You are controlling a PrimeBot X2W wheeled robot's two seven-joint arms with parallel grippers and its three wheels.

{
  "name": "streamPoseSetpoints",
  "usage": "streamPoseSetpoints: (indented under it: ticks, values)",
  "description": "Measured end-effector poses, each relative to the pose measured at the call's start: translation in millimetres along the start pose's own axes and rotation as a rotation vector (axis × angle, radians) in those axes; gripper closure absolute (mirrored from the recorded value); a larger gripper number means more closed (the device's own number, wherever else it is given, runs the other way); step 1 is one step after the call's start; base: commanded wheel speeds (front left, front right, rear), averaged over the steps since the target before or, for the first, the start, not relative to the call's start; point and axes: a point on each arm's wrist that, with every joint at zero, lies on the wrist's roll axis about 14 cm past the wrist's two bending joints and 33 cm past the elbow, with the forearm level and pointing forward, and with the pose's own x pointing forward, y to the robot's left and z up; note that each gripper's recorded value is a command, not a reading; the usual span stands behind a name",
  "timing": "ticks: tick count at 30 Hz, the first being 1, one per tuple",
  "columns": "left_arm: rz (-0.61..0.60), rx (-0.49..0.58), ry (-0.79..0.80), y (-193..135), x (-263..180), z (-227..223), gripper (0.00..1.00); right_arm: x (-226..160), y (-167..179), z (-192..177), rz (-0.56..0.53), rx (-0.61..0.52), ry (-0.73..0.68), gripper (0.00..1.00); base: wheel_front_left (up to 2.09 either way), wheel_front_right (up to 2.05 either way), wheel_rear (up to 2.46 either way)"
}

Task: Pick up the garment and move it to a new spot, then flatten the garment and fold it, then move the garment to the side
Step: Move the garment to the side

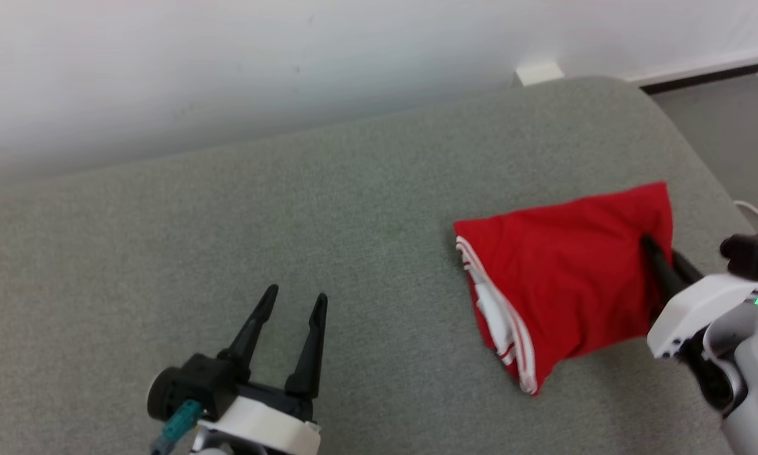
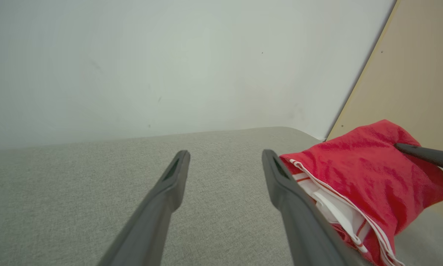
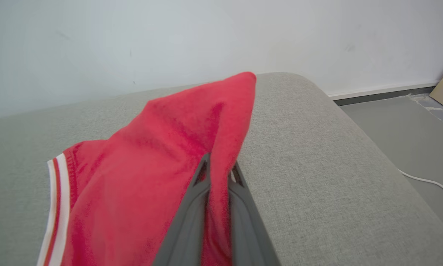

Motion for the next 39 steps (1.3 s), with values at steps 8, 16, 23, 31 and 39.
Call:
streamPoseSetpoints:
  ticks: [8, 16, 23, 31, 39]
  values:
    - [0.011, 0.013, 0.048, 28.8, 14.6, -28.6, 0.00, 50.6, -35.9, 31.1, -0.092, -0.033, -0.032, 1.00, 0.00, 0.00, 0.00]
    - [0.040, 0.005, 0.076, 53.3, 20.9, -49.3, 0.00, 83.1, -92.1, 46.4, -0.223, -0.205, 0.028, 1.00, 0.00, 0.00, 0.00]
    - [0.075, 0.007, 0.096, 67.8, 15.5, -57.5, 0.00, 94.1, -115.7, 35.9, -0.286, -0.289, 0.109, 0.25, 0.00, 0.00, 0.00]
    - [0.093, 0.033, 0.060, 69.6, 12.0, -36.5, 0.00, 89.7, -105.1, 58.6, -0.276, -0.329, -0.023, 0.00, 0.00, 0.00, 0.00]
    - [0.146, 0.063, -0.006, 67.4, -11.1, 4.3, 0.00, 74.2, -30.4, 109.1, -0.094, -0.348, -0.262, 0.00, 0.00, 0.00, 0.00]
